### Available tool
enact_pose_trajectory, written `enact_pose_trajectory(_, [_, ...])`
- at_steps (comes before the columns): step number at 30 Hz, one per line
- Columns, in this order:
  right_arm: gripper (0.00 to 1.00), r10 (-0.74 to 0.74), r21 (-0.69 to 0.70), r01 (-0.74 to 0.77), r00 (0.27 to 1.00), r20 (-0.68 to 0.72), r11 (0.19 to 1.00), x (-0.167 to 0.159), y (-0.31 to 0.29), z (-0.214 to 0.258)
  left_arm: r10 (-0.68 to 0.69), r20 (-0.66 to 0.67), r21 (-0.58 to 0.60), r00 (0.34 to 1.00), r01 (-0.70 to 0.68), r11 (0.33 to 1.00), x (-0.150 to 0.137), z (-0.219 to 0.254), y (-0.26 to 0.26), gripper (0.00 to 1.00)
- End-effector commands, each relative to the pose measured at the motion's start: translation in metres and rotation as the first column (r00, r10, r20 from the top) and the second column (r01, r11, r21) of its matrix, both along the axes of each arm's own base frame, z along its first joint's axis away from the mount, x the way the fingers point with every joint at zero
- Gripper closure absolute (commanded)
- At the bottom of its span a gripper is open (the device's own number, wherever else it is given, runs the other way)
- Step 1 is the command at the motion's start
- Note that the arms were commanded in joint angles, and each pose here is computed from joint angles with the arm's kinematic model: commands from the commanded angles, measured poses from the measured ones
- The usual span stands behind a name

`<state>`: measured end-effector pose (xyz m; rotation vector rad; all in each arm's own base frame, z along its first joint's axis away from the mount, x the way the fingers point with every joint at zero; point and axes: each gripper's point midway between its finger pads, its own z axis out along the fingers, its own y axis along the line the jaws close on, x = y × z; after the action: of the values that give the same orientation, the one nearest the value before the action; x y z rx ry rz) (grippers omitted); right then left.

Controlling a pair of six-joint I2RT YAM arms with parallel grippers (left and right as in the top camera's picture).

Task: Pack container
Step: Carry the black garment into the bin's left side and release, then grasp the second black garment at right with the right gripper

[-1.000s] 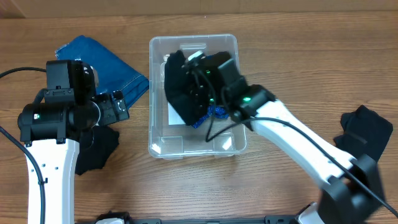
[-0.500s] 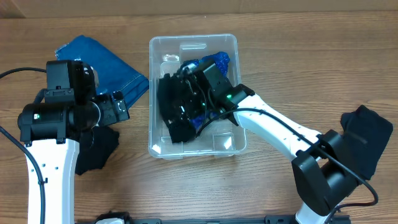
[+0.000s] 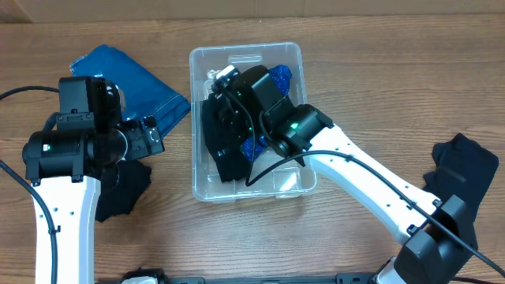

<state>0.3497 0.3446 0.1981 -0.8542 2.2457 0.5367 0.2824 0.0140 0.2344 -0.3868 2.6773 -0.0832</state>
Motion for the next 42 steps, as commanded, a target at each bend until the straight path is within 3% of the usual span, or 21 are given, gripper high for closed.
enact_pose_trajectory(1, [0.92, 0.059, -0.029, -0.061, 0.994, -0.087, 0.998, -0.002, 0.013, -0.042, -0.025, 0.022, 0.017, 0.999, 0.025, 1.0, 0.003, 0.008, -0.001, 0.0])
enact_pose_trajectory(8, [0.95, 0.109, -0.046, -0.123, 0.966, -0.235, 0.991, 0.001, 0.037, -0.144, -0.026, 0.022, 0.016, 0.999, 0.025, 1.0, 0.003, 0.008, -0.001, 0.0])
enact_pose_trajectory(13, [0.85, -0.077, -0.134, 0.061, 0.99, -0.115, 0.989, 0.045, 0.007, -0.123, -0.025, 0.007, 0.015, 1.0, 0.025, 1.0, 0.0, 0.006, -0.001, 0.0])
enact_pose_trajectory(15, [0.74, -0.085, -0.107, 0.077, 0.993, -0.08, 0.991, 0.051, 0.005, -0.092, -0.026, 0.004, 0.016, 1.0, 0.026, 1.0, -0.001, 0.006, -0.001, 0.0])
enact_pose_trajectory(17, [0.55, -0.107, -0.066, 0.107, 0.994, 0.001, 0.992, 0.056, 0.001, -0.041, -0.025, 0.003, 0.016, 1.0, 0.025, 1.0, -0.001, 0.006, -0.001, 0.0])
enact_pose_trajectory(19, [0.48, -0.158, -0.031, 0.161, 0.983, 0.09, 0.986, 0.059, -0.014, 0.008, -0.025, 0.003, 0.016, 1.0, 0.025, 1.0, -0.001, 0.006, -0.001, 0.0])
enact_pose_trajectory(23, [0.16, -0.426, 0.095, 0.418, 0.9, 0.092, 0.903, 0.059, -0.1, 0.091, -0.024, 0.004, 0.02, 1.0, 0.024, 1.0, -0.001, 0.006, -0.001, 0.0])
enact_pose_trajectory(25, [0.11, -0.621, 0.092, 0.62, 0.784, -0.021, 0.779, 0.059, -0.178, 0.096, -0.024, 0.004, 0.02, 1.0, 0.024, 1.0, -0.001, 0.006, 0.0, 0.0])
enact_pose_trajectory(27, [0.1, -0.788, 0.018, 0.796, 0.602, -0.126, 0.605, 0.053, -0.262, 0.081, -0.024, 0.007, 0.02, 1.0, 0.024, 1.0, 0.0, 0.006, -0.001, 0.0])
enact_pose_trajectory(28, [0.04, -0.862, -0.035, 0.873, 0.475, -0.176, 0.487, 0.047, -0.308, 0.069, -0.024, 0.01, 0.02, 1.0, 0.024, 1.0, 0.001, 0.006, 0.0, 0.0])
enact_pose_trajectory(31, [0.0, -0.958, -0.172, 0.968, 0.136, -0.254, 0.183, 0.016, -0.419, 0.037, -0.025, 0.012, 0.02, 1.0, 0.024, 1.0, 0.001, 0.007, -0.001, 0.0])
enact_pose_trajectory(32, [0.0, -0.962, -0.225, 0.973, -0.014, -0.272, 0.049, -0.004, -0.467, 0.022, -0.025, 0.012, 0.02, 1.0, 0.024, 1.0, 0.001, 0.007, -0.001, 0.0])
enact_pose_trajectory(37, [0.0, -0.883, -0.353, 0.905, -0.352, -0.309, -0.238, -0.074, -0.559, -0.037, -0.024, 0.011, 0.019, 1.0, 0.024, 1.0, 0.001, 0.007, -0.001, 0.0])
enact_pose_trajectory(42, [0.0, -0.784, -0.372, 0.829, -0.536, -0.314, -0.418, -0.133, -0.607, -0.1, -0.025, 0.011, 0.02, 1.0, 0.024, 1.0, 0.001, 0.007, -0.001, 0.0])
